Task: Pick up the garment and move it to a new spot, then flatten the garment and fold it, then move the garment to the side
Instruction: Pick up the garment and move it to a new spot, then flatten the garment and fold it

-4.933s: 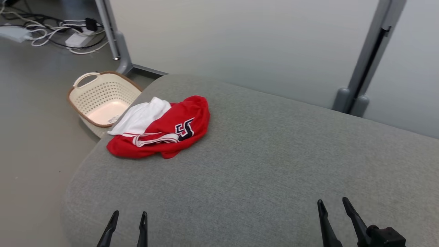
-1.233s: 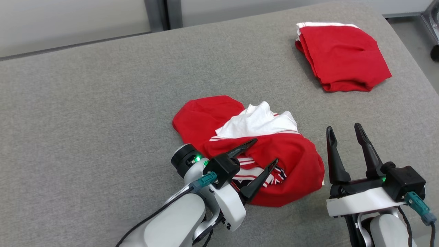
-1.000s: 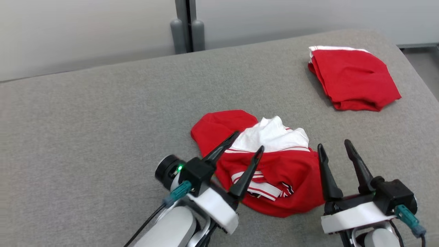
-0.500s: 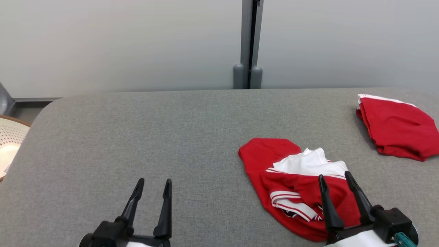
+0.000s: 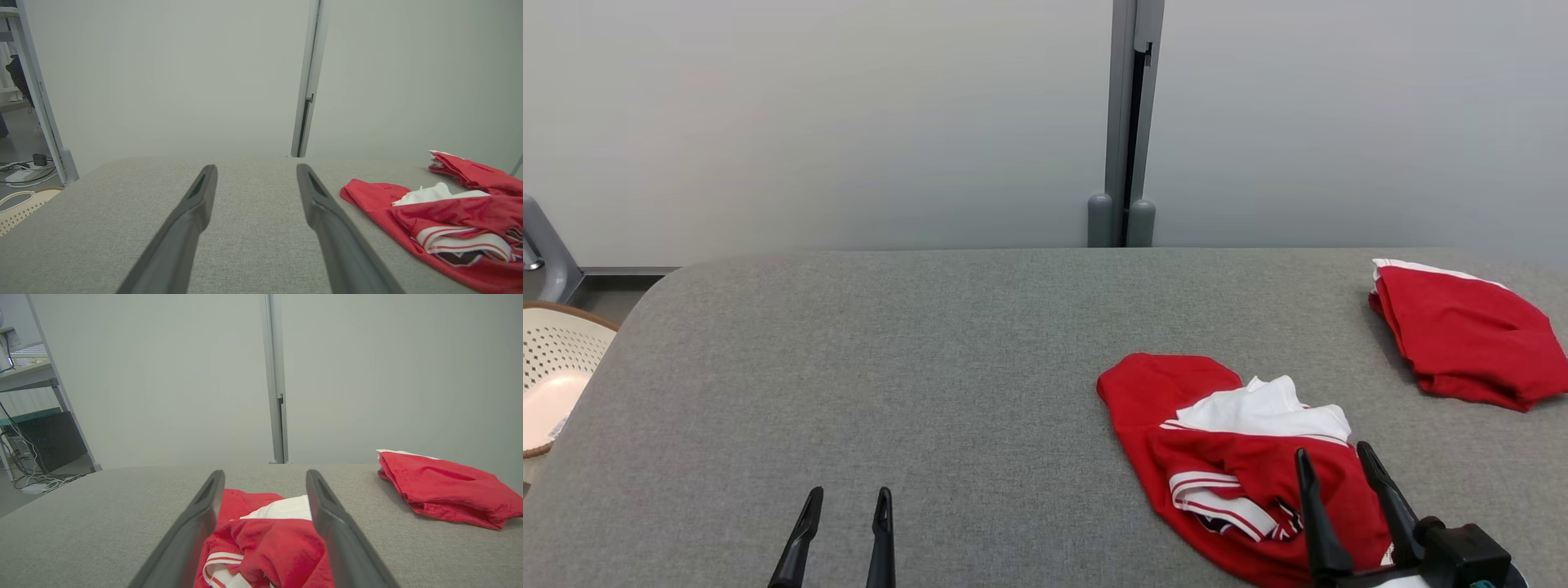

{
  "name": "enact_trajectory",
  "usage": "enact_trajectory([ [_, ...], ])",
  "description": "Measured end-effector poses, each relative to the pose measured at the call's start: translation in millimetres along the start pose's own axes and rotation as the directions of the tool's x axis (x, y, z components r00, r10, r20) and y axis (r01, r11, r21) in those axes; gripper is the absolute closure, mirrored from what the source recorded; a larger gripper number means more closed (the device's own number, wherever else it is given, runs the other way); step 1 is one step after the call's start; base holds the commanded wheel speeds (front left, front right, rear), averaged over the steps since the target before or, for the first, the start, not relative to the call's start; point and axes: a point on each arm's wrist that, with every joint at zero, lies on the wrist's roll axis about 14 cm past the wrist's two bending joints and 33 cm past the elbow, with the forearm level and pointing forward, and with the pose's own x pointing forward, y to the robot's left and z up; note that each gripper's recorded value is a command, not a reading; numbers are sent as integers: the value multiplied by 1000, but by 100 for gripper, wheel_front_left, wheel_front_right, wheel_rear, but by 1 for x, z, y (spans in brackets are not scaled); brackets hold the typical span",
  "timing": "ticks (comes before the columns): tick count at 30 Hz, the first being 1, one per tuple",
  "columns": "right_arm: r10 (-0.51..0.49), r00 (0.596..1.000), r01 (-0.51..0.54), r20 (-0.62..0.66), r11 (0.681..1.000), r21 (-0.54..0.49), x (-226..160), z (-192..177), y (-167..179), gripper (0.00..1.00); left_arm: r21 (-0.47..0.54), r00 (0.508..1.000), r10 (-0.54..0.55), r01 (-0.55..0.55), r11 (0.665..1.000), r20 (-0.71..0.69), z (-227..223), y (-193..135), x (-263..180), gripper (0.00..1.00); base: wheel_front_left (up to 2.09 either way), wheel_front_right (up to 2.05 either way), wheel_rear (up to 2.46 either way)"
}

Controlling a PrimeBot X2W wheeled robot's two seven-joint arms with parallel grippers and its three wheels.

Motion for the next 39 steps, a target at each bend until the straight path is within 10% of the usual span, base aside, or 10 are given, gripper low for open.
enact_trajectory([
  [39,25,999,-25,-20,1000,1,-1,-6,8,0,-9,1000,-5,5,1000,-21,-7,-4,-5,0,0,0,0],
])
